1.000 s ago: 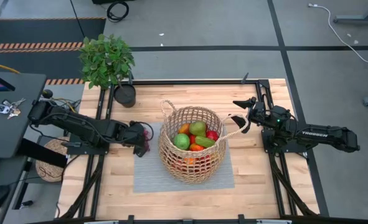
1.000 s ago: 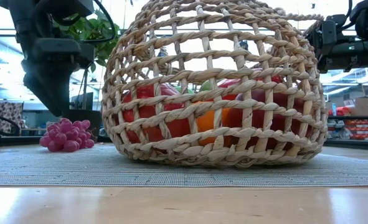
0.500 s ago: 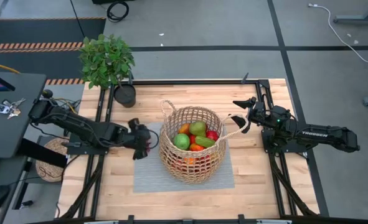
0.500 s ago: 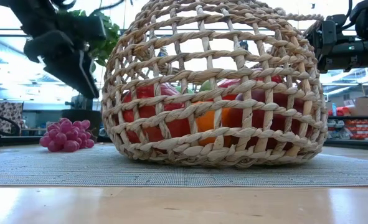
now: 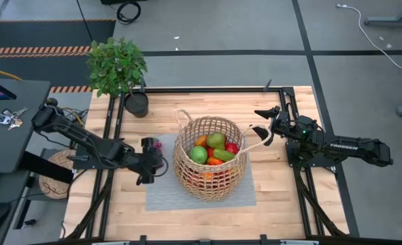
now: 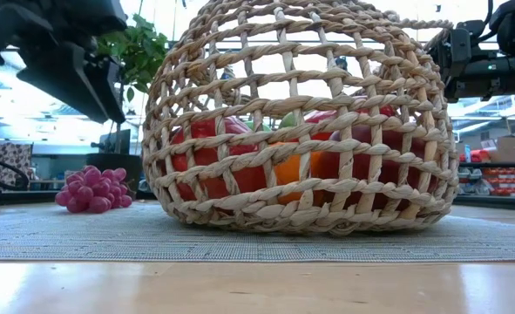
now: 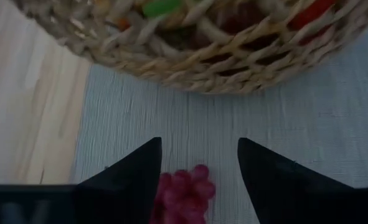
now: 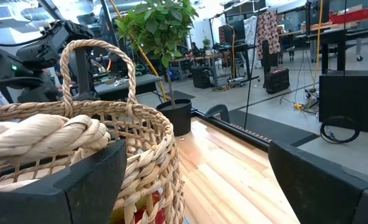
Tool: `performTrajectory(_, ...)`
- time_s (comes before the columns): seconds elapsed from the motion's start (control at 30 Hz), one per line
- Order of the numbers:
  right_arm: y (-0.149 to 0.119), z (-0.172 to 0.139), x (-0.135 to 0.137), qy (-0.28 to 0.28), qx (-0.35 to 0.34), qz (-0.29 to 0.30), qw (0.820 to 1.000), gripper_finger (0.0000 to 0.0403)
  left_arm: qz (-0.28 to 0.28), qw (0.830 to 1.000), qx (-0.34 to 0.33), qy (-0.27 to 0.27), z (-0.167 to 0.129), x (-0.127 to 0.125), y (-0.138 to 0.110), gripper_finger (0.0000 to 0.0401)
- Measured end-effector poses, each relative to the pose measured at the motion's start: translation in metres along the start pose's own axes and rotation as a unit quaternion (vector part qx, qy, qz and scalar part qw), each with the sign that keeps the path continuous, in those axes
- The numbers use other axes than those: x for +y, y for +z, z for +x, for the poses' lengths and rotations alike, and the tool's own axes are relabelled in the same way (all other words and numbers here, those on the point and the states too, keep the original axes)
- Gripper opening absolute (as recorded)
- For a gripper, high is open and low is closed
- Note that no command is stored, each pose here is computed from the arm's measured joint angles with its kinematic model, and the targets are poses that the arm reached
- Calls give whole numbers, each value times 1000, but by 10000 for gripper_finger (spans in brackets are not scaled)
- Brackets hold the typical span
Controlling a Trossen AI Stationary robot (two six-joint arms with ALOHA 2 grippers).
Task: Build produce basket
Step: Put the violet grapes into the brown basket
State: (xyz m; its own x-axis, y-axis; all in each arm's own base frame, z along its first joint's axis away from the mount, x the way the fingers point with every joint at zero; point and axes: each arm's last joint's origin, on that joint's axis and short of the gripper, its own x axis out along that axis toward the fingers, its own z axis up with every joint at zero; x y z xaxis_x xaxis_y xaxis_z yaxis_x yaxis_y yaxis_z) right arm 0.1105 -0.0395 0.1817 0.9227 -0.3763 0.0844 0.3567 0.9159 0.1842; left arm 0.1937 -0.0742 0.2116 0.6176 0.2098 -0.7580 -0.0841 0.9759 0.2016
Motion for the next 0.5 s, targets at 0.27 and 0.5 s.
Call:
performTrajectory(0.27, 0, 0, 0, 0, 0, 0, 1000, 394, 129, 991, 8, -32, -1, -2, -1, 206)
performTrajectory(0.5, 0, 0, 0, 0, 0, 0, 1000, 394, 192, 981, 7, -8, -1, 0, -2, 233)
